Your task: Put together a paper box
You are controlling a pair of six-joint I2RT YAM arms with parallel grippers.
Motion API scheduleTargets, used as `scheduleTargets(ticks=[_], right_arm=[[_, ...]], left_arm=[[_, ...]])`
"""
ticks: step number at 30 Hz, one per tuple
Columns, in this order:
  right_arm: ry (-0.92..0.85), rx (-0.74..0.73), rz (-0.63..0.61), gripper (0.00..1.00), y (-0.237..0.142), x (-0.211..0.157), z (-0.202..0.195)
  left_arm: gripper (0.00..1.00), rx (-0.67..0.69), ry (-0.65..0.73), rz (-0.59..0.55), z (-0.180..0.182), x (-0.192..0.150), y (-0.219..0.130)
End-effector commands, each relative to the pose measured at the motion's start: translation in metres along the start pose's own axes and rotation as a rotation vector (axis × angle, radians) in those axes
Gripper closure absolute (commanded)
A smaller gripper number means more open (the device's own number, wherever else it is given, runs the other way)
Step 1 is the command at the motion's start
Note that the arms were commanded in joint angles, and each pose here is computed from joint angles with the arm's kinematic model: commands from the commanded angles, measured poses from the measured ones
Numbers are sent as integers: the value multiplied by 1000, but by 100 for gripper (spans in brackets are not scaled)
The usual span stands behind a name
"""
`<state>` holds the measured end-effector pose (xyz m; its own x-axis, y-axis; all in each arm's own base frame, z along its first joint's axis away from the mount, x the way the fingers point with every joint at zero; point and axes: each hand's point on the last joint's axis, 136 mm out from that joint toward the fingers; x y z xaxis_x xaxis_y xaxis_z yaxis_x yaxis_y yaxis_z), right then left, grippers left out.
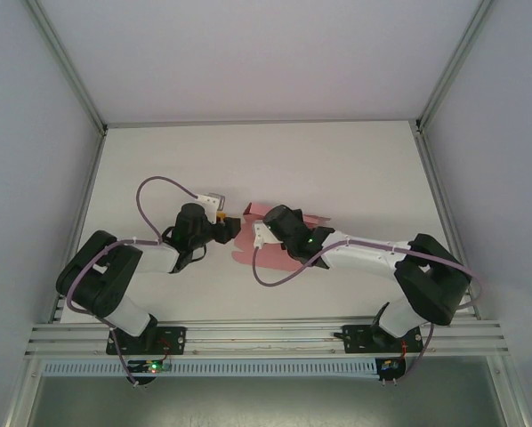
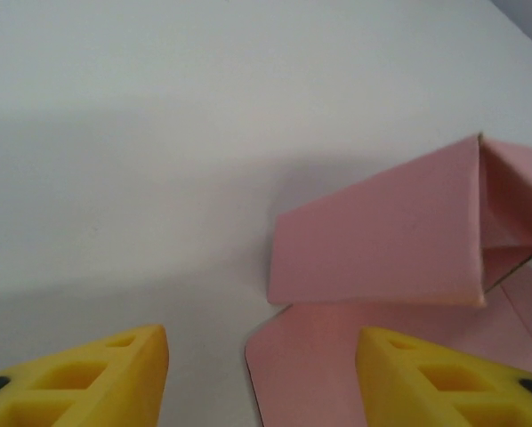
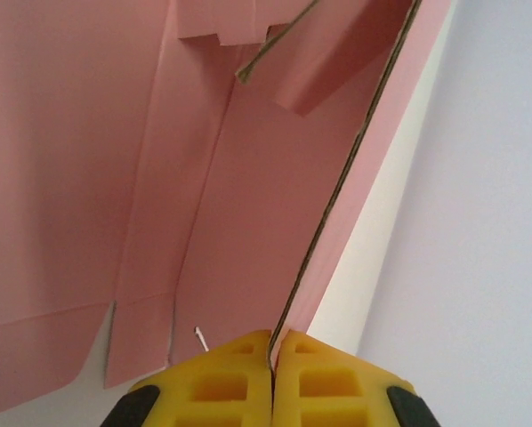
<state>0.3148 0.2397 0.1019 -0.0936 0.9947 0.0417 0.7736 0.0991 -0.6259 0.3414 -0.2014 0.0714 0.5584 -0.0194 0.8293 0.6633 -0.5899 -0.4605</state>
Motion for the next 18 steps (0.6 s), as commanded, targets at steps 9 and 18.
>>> scheduleTargets(ticks=[9,18], right_arm=[[-114,195,90,100,19,-8,57],[14,305,31,100,19,2,51]], left_arm=[[42,-137,17,-37,-11,28,26],[46,-380,-8,-86,-31,41,41]])
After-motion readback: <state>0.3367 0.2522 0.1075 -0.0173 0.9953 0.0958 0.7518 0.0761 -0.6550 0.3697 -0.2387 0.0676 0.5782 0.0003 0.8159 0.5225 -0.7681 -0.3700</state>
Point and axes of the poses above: each hand's point on the last joint's axis, 136 mm out from that joint toward the fingers, its own y axis out along the fingers, its own z axis along the line the jaws close on, x = y × z, and after that the axes turned 5 degrees about y, right-handed
